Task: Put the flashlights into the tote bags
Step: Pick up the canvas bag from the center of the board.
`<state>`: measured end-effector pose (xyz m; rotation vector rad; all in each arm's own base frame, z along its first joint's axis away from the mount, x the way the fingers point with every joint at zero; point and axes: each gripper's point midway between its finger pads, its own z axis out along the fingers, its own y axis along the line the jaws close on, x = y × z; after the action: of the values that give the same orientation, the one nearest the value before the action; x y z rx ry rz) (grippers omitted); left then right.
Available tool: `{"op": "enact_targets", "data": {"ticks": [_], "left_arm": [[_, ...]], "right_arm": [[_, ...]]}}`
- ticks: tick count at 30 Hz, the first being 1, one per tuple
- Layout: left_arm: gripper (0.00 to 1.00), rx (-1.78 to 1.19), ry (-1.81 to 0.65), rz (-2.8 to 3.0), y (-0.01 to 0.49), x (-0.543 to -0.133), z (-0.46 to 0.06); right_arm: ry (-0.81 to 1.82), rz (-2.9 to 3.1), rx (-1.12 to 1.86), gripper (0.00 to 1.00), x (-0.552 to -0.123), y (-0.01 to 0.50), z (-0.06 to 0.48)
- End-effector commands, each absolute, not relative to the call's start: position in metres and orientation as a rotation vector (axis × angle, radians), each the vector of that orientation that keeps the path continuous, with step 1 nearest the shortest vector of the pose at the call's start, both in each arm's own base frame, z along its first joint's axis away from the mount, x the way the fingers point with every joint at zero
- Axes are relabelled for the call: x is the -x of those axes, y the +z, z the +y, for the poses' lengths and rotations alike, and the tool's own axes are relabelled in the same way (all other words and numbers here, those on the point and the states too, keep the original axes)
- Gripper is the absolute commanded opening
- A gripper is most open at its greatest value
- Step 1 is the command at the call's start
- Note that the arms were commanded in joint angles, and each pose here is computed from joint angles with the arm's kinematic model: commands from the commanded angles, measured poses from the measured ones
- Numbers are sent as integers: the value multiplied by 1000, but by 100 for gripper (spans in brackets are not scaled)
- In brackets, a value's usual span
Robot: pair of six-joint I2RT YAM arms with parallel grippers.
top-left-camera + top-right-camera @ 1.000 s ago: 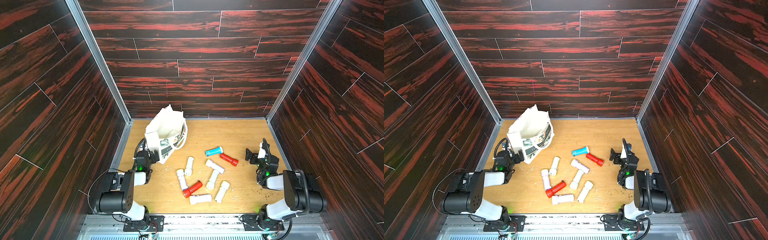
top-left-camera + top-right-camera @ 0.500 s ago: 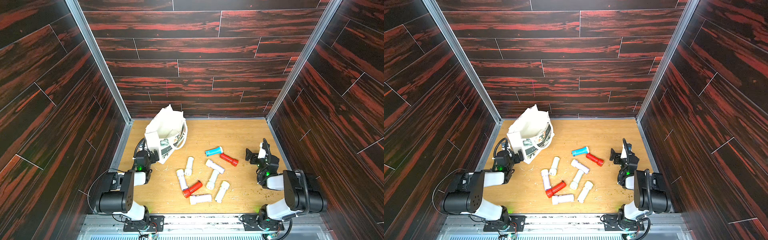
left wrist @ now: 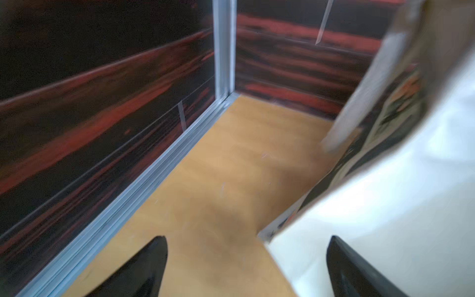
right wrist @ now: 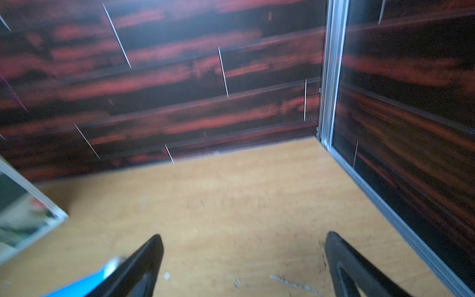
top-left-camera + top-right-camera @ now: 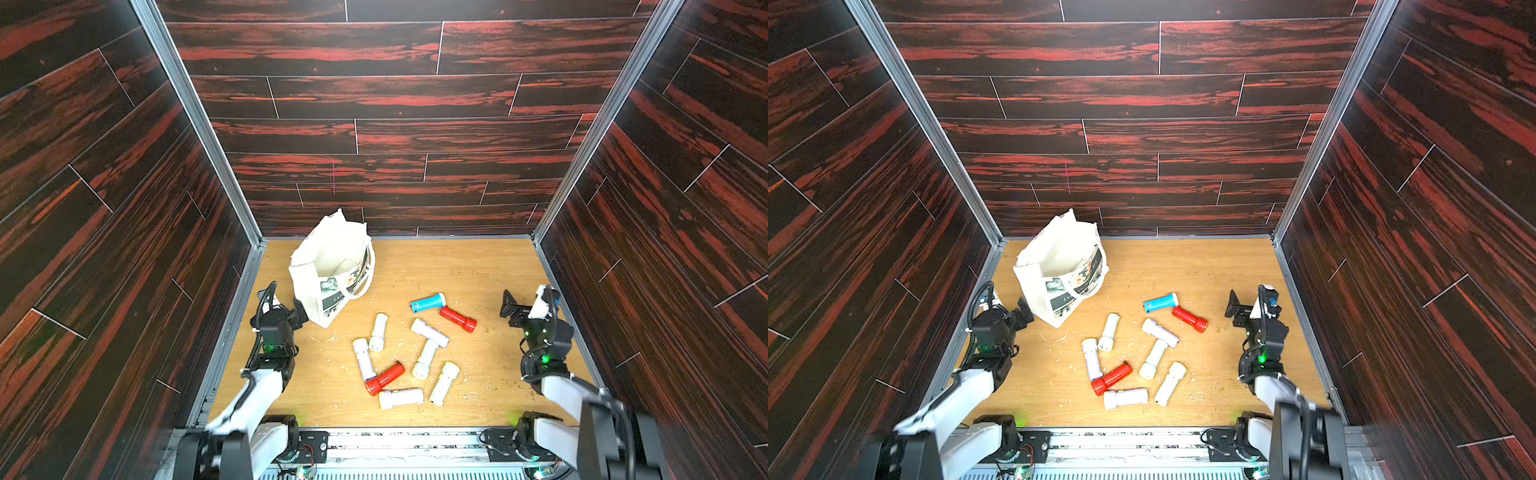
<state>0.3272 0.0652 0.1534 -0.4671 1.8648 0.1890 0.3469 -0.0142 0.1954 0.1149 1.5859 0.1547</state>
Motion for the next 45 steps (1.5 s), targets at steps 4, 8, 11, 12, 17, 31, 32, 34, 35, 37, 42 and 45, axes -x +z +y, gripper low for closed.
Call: {"op": "enact_targets", "data": {"ticks": [4, 8, 11, 12, 17, 31, 32, 34, 35, 37, 42, 45], "left_arm": [[99, 748, 185, 1934, 159, -292, 78], [99, 856, 115, 1930, 169, -293, 75], [99, 905, 80, 1980, 175, -300, 69], [99, 929, 75, 2004, 178, -301, 67], [99, 1098, 89, 2067, 192, -291, 69], [99, 551, 68, 2320, 287, -358, 27], [99, 499, 85, 2344, 290, -366, 25], [99, 450, 117, 2383, 292, -379, 23], [99, 426, 128, 2400, 293, -387, 23], [99, 409, 164, 2420, 296, -400, 25], [99, 345, 172, 2482, 294, -444, 18], [87, 291, 177, 2532, 284, -463, 15]], "right_arm": [[293, 1563, -182, 99, -334, 220, -5], [309, 1647, -509, 98, -330, 214, -33], [324, 1696, -604, 99, -328, 215, -37], [345, 1686, -628, 99, -325, 217, -37], [420, 1743, -758, 99, -324, 217, -34], [649, 2080, -393, 97, -347, 217, 77], [666, 2095, -327, 97, -344, 218, 93], [698, 2110, -213, 97, -337, 220, 121], [718, 2117, -158, 97, -333, 221, 135], [765, 2132, -74, 97, -324, 222, 158], [855, 2142, 129, 97, -301, 227, 203], [905, 2164, 199, 91, -289, 224, 216]]}}
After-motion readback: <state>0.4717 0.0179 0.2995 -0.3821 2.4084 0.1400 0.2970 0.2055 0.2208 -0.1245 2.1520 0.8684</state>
